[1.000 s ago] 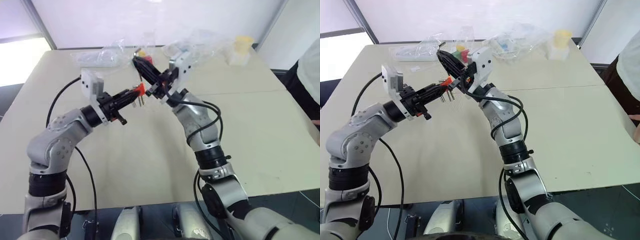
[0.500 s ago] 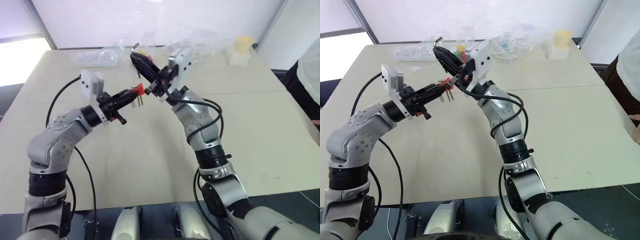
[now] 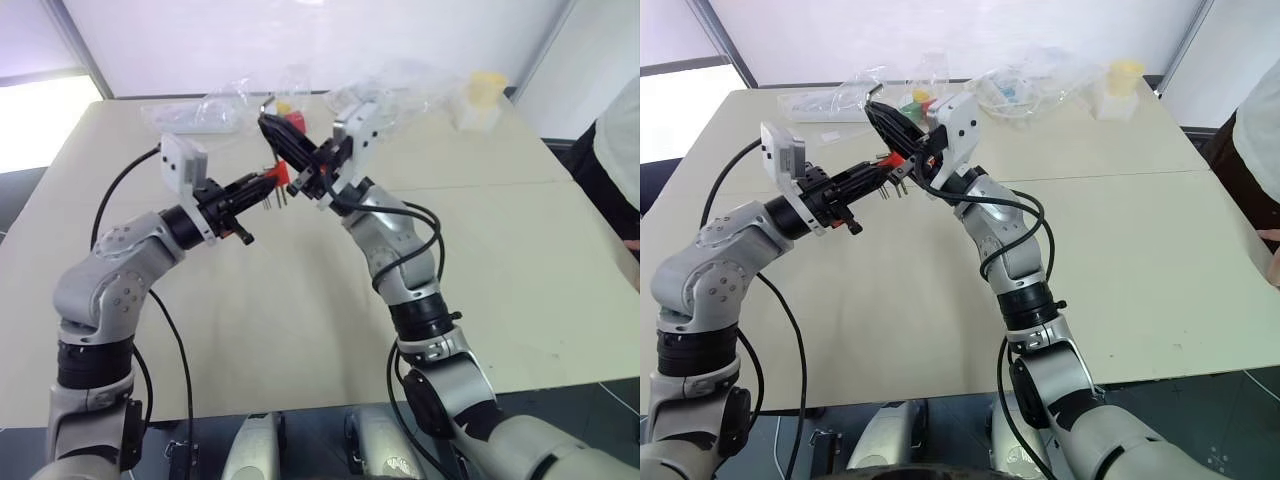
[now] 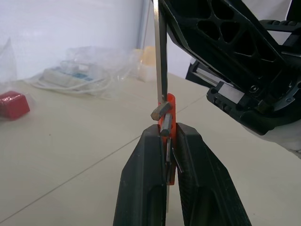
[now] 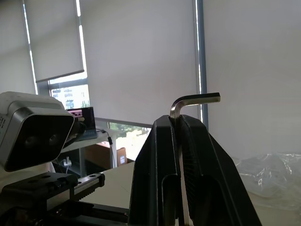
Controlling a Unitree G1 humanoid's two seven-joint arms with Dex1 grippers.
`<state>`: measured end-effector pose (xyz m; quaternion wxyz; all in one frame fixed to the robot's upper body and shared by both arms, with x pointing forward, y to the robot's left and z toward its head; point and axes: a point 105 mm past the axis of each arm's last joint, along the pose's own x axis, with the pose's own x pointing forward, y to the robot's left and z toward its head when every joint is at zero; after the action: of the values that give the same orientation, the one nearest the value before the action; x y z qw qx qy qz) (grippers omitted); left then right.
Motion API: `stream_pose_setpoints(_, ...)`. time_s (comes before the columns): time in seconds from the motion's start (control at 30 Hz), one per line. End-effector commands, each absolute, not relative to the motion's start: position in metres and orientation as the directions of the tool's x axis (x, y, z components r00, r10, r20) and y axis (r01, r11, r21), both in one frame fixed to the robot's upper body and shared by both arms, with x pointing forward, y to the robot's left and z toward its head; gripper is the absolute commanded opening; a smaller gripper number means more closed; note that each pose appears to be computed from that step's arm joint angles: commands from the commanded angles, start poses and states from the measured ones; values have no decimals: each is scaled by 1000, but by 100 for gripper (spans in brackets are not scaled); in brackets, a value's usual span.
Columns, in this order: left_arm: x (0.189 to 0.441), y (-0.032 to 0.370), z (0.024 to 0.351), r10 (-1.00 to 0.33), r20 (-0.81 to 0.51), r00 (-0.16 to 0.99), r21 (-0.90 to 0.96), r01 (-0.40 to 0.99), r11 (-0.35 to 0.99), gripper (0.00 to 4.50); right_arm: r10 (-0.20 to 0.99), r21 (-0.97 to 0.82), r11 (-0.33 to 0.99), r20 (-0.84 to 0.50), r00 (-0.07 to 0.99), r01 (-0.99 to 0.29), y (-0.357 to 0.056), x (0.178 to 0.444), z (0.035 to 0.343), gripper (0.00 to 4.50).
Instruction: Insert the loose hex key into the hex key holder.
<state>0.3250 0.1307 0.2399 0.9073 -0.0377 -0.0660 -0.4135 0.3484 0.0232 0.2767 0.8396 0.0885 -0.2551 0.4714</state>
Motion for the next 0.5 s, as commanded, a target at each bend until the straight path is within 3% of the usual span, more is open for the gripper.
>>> stream_pose_setpoints(0.03, 320, 133, 256, -744, 201, 637, 26, 756, 654, 0, 741, -120, 529, 547, 388, -840, 25, 340, 288, 2)
stream_pose_setpoints(0.5, 321, 137, 255, -733, 200, 650, 26, 745, 667, 0, 742, -139, 545, 539, 398, -827, 18, 344, 288, 2)
